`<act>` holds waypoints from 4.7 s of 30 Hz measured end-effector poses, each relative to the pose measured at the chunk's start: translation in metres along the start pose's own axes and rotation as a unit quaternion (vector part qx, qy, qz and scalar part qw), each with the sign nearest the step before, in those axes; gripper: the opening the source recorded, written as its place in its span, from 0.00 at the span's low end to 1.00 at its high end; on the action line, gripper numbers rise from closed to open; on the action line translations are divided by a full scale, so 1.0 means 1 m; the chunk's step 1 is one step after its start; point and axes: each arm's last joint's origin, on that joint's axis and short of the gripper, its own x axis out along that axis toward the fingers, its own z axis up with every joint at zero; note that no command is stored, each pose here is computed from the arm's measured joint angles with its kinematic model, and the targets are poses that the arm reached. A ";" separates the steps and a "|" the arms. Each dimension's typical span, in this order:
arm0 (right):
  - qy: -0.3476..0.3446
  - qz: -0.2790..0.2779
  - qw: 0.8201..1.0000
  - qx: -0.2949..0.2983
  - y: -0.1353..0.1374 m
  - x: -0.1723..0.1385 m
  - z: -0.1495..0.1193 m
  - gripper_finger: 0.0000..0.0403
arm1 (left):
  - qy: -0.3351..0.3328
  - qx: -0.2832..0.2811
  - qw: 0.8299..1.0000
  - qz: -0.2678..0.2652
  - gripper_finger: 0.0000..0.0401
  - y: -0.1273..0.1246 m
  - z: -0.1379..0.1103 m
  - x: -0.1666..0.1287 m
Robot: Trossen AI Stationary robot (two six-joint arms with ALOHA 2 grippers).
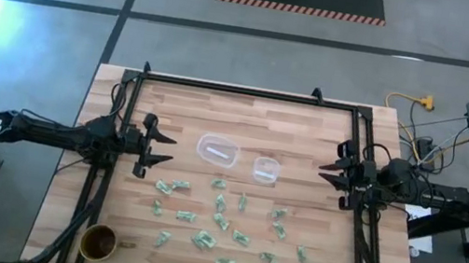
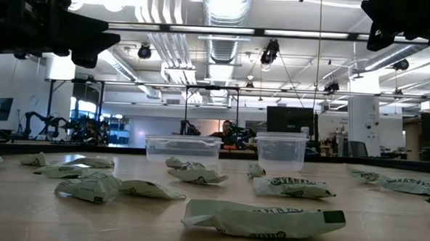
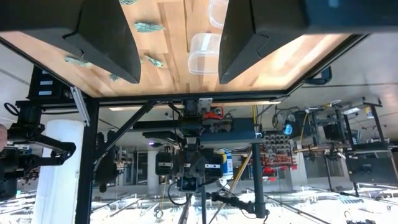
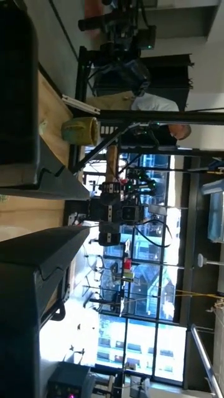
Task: Pick and place items into bin
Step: Put the green stevia packet into the left transparent bin
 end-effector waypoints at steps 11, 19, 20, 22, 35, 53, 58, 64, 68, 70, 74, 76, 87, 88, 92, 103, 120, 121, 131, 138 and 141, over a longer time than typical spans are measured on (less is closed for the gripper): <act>0.012 0.000 1.000 0.001 0.000 0.000 -0.002 0.17 | -0.060 -0.004 0.998 0.001 0.50 0.000 0.012 0.001; -0.004 0.000 1.000 -0.022 0.000 -0.001 0.009 0.17 | -0.147 -0.018 0.989 0.004 0.50 0.001 0.031 -0.002; -0.006 0.000 1.000 -0.022 0.000 -0.001 0.012 0.17 | -0.150 -0.020 0.988 0.011 0.50 0.002 0.033 -0.002; -0.006 0.000 1.000 -0.023 0.000 -0.002 0.017 0.17 | -0.150 -0.019 0.988 0.011 0.50 0.002 0.034 -0.001; 0.018 0.006 0.998 -0.054 0.000 -0.006 0.051 0.17 | 0.048 0.010 0.995 -0.083 0.50 -0.006 0.087 0.055; 0.167 0.018 0.985 -0.039 -0.002 0.018 0.028 0.17 | 0.418 -0.049 0.907 0.016 0.50 -0.031 0.056 0.100; 0.184 0.020 0.982 -0.037 -0.003 0.024 0.023 0.17 | 0.454 -0.057 0.888 0.041 0.50 -0.040 0.048 0.096; 0.198 0.031 0.979 -0.031 -0.002 0.028 0.020 0.17 | 0.483 -0.061 0.872 0.053 0.50 -0.050 0.033 0.098; 0.197 0.054 0.979 -0.019 -0.001 0.029 0.019 0.17 | 0.508 -0.048 0.858 0.062 0.50 -0.055 0.018 0.103; 0.198 0.056 0.979 -0.014 -0.001 0.029 0.019 0.17 | 0.524 -0.048 0.848 0.068 0.50 -0.056 0.010 0.106; 0.197 0.062 0.978 -0.010 0.001 0.029 0.019 0.17 | 0.551 -0.039 0.830 0.074 0.50 -0.058 -0.006 0.111; 0.197 0.066 0.978 -0.008 0.002 0.029 0.019 0.17 | 0.562 -0.035 0.823 0.076 0.50 -0.059 -0.012 0.113; 0.197 0.087 0.977 0.000 0.007 0.029 0.019 0.17 | 0.604 -0.028 0.792 0.092 0.50 -0.061 -0.035 0.115; 0.197 0.087 0.977 0.000 0.007 0.029 0.019 0.17 | 0.604 -0.028 0.791 0.092 0.50 -0.061 -0.036 0.116; 0.198 0.089 0.976 0.001 0.008 0.029 0.019 0.17 | 0.604 -0.034 0.790 0.097 0.50 -0.061 -0.037 0.116; 0.198 0.089 0.976 0.001 0.008 0.029 0.019 0.17 | 0.608 -0.046 0.788 0.089 0.22 -0.062 -0.037 0.116; 0.200 0.087 0.976 0.010 0.008 0.029 0.019 0.17 | 0.582 -0.046 0.809 0.072 0.00 -0.063 -0.020 0.125; 0.200 0.087 0.976 0.010 0.008 0.029 0.019 0.17 | 0.574 -0.041 0.815 0.068 0.00 -0.064 -0.016 0.127; 0.200 0.083 0.976 0.010 0.008 0.029 0.019 0.17 | 0.467 0.062 0.877 0.095 0.00 -0.051 0.032 0.154; 0.204 0.080 0.975 0.024 0.008 0.029 0.018 0.17 | 0.418 0.075 0.896 0.132 0.00 -0.015 0.034 0.173; 0.206 0.080 0.975 0.028 0.008 0.029 0.017 0.17 | 0.422 0.072 0.892 0.149 0.00 0.000 0.028 0.177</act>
